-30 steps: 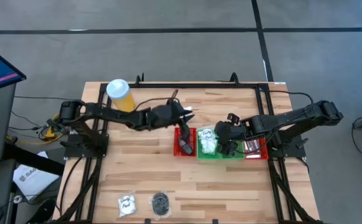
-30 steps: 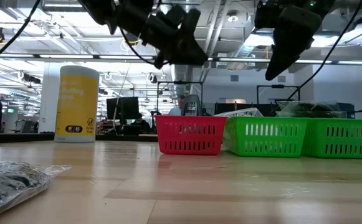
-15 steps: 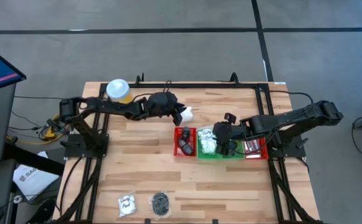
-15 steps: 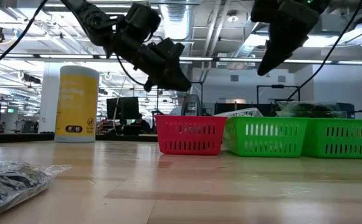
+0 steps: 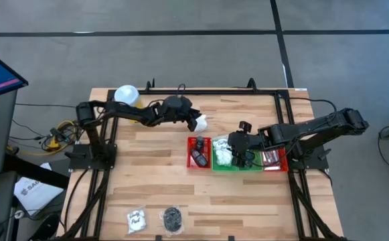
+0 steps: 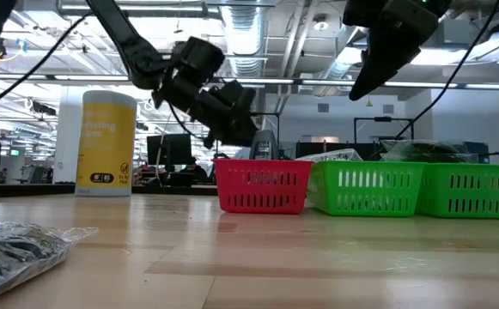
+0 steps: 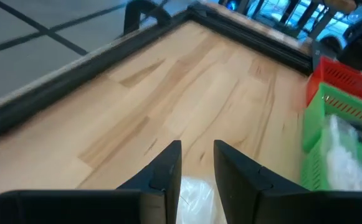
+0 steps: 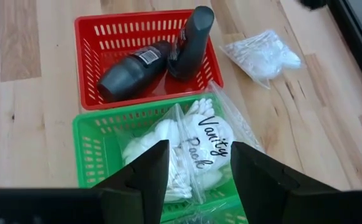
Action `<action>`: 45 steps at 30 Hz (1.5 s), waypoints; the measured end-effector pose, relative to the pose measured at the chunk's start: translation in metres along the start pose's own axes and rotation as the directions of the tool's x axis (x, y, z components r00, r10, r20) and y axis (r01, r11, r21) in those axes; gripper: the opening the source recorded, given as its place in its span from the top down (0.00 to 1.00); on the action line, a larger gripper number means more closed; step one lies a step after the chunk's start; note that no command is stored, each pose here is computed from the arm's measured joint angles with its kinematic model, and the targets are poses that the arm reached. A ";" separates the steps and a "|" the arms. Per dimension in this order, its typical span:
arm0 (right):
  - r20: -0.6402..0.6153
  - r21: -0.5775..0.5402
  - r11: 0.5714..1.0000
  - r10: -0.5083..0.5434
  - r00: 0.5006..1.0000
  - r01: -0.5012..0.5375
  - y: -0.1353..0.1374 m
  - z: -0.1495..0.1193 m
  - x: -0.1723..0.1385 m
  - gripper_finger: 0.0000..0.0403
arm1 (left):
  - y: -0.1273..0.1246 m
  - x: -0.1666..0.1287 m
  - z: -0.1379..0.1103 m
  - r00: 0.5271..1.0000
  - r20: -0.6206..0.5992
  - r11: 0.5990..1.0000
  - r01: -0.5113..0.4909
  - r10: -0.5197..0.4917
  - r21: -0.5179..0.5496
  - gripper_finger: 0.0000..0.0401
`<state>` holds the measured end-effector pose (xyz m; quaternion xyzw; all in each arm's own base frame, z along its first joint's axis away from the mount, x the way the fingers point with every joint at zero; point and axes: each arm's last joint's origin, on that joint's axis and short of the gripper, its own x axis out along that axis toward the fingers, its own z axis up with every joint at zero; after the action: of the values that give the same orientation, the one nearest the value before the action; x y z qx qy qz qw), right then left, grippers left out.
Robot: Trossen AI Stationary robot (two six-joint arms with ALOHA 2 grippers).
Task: Pick & Place Travel size toiletries
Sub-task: Put the cotton pack into the left green bin
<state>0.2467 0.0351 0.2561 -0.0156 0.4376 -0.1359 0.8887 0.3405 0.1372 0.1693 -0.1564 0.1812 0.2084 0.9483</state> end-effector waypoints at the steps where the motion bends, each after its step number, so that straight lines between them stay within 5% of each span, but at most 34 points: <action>1: -0.001 0.000 1.000 0.000 1.000 0.000 0.000 0.000 0.000 0.60 | 0.001 0.004 -0.003 1.000 0.002 1.000 0.005 -0.005 0.000 0.79; 16: 0.008 -0.020 1.000 0.002 1.000 -0.002 0.000 0.001 0.000 0.61 | 0.009 0.055 -0.027 1.000 -0.012 1.000 -0.015 0.015 0.012 0.79; 34: 0.004 -0.024 1.000 0.001 1.000 -0.001 0.000 0.000 0.000 0.60 | 0.015 0.054 -0.027 0.998 -0.047 0.998 -0.028 0.030 0.050 0.79; 45: 0.004 -0.024 1.000 0.001 1.000 -0.001 0.000 0.000 0.000 0.62 | 0.023 0.052 -0.040 0.980 -0.194 0.999 -0.041 0.047 0.031 0.79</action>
<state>0.2470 0.0352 0.2563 -0.0263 0.4374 -0.1302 0.8894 0.3625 0.1600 0.1078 -0.1593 0.2793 0.2105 0.9232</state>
